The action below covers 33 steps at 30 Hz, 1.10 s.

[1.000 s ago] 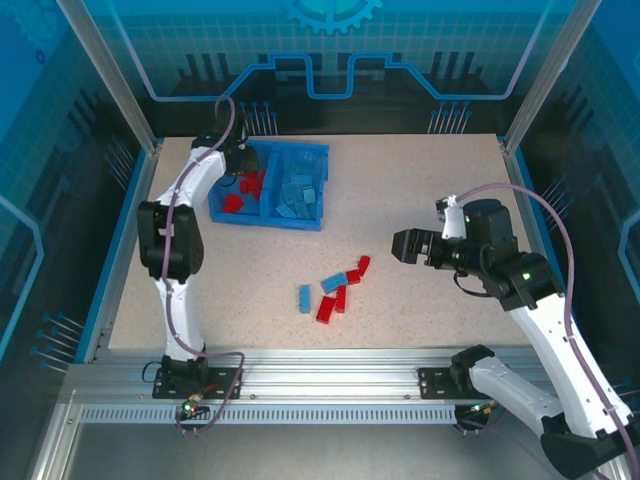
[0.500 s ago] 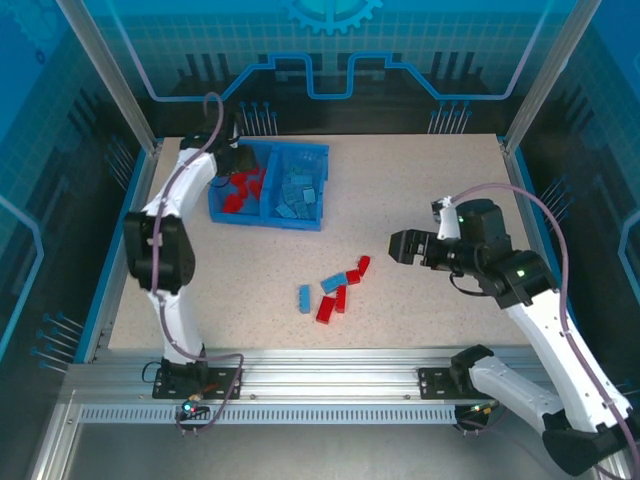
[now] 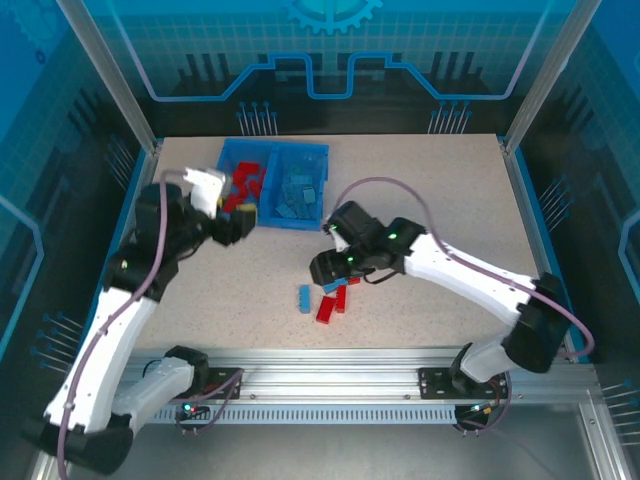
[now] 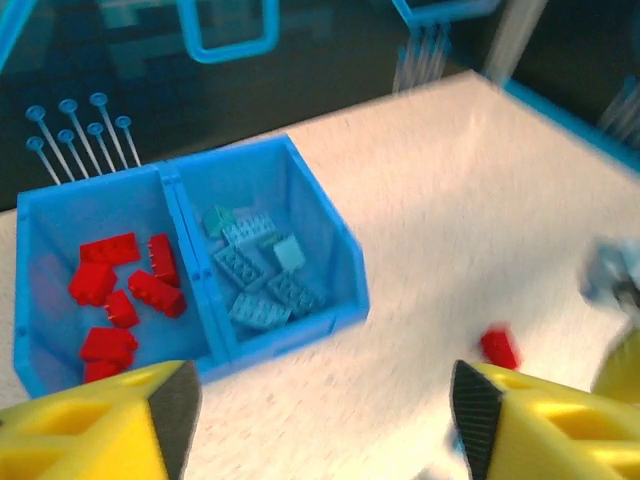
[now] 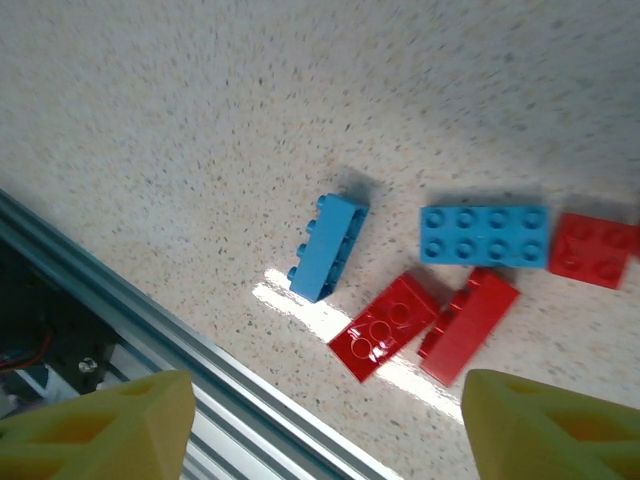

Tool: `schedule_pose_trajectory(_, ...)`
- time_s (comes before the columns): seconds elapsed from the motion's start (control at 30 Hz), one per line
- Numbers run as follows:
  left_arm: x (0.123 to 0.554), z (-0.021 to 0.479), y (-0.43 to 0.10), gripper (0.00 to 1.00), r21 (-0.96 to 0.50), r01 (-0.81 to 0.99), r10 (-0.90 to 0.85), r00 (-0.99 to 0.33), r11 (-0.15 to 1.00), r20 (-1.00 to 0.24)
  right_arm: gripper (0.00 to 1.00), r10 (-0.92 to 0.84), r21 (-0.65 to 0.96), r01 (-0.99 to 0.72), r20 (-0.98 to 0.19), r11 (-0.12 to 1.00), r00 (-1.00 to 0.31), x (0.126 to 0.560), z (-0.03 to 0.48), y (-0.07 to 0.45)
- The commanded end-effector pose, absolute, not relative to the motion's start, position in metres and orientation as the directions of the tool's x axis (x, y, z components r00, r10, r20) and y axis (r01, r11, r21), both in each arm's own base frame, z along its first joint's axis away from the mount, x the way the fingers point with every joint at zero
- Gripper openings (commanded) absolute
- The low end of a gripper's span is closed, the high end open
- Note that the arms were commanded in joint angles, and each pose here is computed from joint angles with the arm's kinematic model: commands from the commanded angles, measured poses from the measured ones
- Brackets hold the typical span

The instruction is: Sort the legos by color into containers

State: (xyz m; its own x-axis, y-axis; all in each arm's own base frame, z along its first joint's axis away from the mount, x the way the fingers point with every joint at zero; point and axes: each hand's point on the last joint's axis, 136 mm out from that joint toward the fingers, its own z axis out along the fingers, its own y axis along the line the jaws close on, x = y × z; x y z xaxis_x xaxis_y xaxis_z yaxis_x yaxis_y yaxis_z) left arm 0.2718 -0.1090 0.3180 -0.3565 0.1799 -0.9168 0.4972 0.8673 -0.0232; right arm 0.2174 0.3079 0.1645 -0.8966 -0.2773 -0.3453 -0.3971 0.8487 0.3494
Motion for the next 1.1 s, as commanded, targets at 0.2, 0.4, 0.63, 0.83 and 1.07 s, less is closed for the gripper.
schedule_pose_trajectory(0.2, 0.152, 0.212, -0.14, 0.99, 0.345, 0.872, 0.601, 0.075, 0.348, -0.796, 0.56, -0.286, 0.258, -0.349, -0.25, 0.901, -0.925, 0.217, 0.092, 0.355)
schedule_pose_trajectory(0.4, 0.147, 0.175, -0.14, 0.99, 0.422, 0.872, 0.655, 0.169, 0.249, -0.737, 0.58, -0.3, 0.162, -0.332, -0.193, 0.929, -0.934, 0.223, 0.05, 0.361)
schedule_pose_trajectory(0.63, 0.147, 0.172, -0.142, 0.99, 0.432, 0.872, 0.647, 0.194, 0.23, -0.737, 0.38, -0.298, 0.12, -0.321, -0.177, 0.939, -0.938, 0.228, 0.023, 0.365)
schedule_pose_trajectory(0.83, 0.149, 0.176, -0.143, 0.99, 0.44, 0.865, 0.636, 0.202, 0.242, -0.745, 0.17, -0.322, 0.157, -0.372, -0.273, 0.915, -0.906, 0.233, 0.055, 0.368)
schedule_pose_trajectory(1.07, 0.168, 0.217, -0.159, 0.99, 0.409, 0.842, 0.475, 0.216, 0.351, -0.853, 0.17, -0.354, 0.103, -0.494, -0.573, 0.864, -0.739, 0.274, 0.158, 0.361)
